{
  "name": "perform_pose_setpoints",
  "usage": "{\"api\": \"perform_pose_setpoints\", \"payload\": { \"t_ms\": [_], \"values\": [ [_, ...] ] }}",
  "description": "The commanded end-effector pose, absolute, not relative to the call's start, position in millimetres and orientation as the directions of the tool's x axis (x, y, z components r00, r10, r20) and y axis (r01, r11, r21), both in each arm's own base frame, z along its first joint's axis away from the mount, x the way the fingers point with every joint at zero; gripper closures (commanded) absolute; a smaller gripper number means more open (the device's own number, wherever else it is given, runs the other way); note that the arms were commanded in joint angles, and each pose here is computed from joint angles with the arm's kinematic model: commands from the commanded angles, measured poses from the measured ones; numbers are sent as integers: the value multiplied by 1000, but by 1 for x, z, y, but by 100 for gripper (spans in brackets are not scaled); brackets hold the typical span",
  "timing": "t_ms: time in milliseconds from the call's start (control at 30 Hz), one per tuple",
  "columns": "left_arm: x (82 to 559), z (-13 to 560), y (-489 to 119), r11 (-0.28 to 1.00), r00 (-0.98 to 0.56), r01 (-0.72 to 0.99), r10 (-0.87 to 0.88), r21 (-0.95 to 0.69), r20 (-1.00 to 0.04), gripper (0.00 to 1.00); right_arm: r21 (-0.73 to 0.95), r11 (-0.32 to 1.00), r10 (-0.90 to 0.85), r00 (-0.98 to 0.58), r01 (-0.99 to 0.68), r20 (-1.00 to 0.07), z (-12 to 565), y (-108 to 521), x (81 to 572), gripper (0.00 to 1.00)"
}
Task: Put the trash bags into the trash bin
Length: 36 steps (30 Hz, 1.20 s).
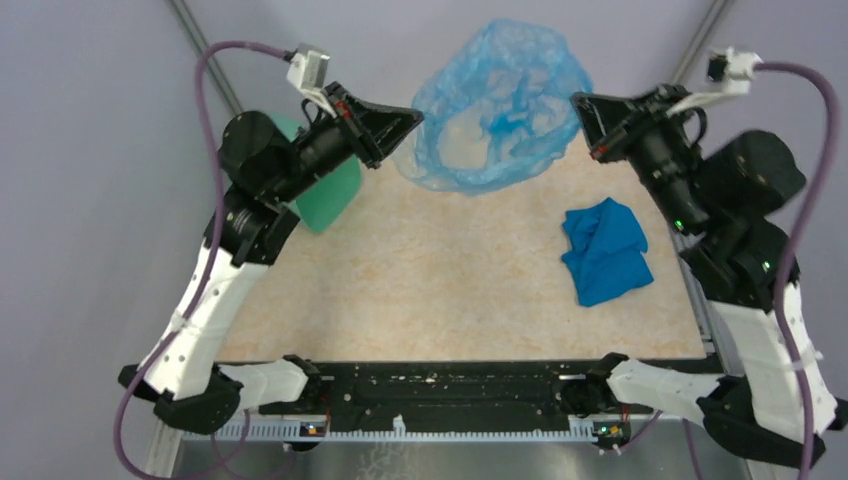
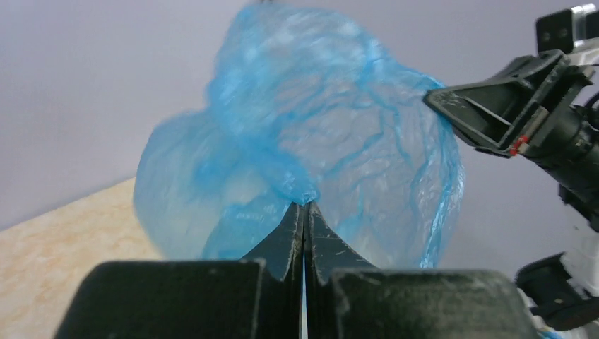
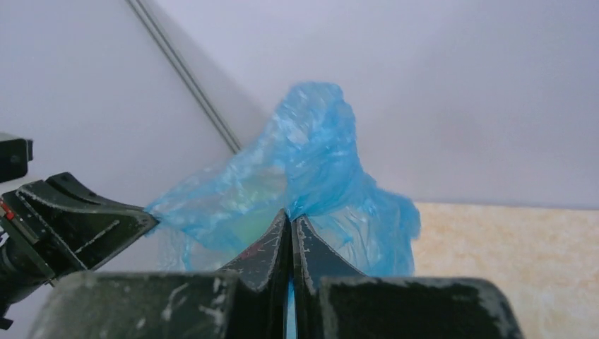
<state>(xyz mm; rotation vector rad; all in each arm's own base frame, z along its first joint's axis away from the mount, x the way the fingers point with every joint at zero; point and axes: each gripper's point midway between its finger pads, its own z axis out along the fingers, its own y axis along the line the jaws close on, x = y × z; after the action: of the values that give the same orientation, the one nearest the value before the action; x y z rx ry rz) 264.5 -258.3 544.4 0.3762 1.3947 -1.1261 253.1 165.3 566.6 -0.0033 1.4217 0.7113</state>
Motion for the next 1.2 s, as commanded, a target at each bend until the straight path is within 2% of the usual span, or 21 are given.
{"api": "perform_pose_setpoints", "payload": {
  "t_ms": [0,67,133,167,233,333,633,767,900,1000,1100,1167],
  "values": [
    [306,436,-249,677,-264,623,-290,-393,-920,100,337,860,316,-118,-384,-941,472,170,268,100],
    [319,341,-249,735,-409,523,-227,-431,-884,100,331,891,239,-298,-311,-924,356,187,287,100],
    [311,254,-252,749,-566,450,-182,-486,-804,100,313,924,166,-505,-221,-847,233,193,287,100],
    [302,222,-252,748,-629,423,-164,-511,-760,100,304,937,155,-575,-173,-803,190,189,282,100],
    [286,182,-250,751,-700,383,-143,-538,-699,100,328,936,176,-632,-130,-754,145,185,268,100],
    [275,174,-239,758,-692,378,-150,-531,-706,100,365,923,212,-628,-123,-748,137,180,257,100],
    [276,223,-225,782,-608,403,-160,-476,-778,100,296,950,181,-596,-99,-783,161,161,256,100],
    [278,257,-221,780,-546,426,-182,-457,-818,100,295,948,184,-553,-118,-813,197,153,252,100],
    [284,290,-221,777,-509,445,-189,-445,-839,100,328,915,190,-465,-237,-865,277,163,250,100],
    [303,313,-230,766,-506,465,-181,-443,-843,100,278,930,189,-335,-241,-923,354,155,265,100],
    [325,372,-229,740,-444,500,-226,-449,-867,100,227,955,186,-212,-191,-960,445,144,284,100],
    [329,429,-231,714,-354,558,-258,-424,-899,100,265,930,252,-85,-256,-964,521,142,275,100]
  ]
}}
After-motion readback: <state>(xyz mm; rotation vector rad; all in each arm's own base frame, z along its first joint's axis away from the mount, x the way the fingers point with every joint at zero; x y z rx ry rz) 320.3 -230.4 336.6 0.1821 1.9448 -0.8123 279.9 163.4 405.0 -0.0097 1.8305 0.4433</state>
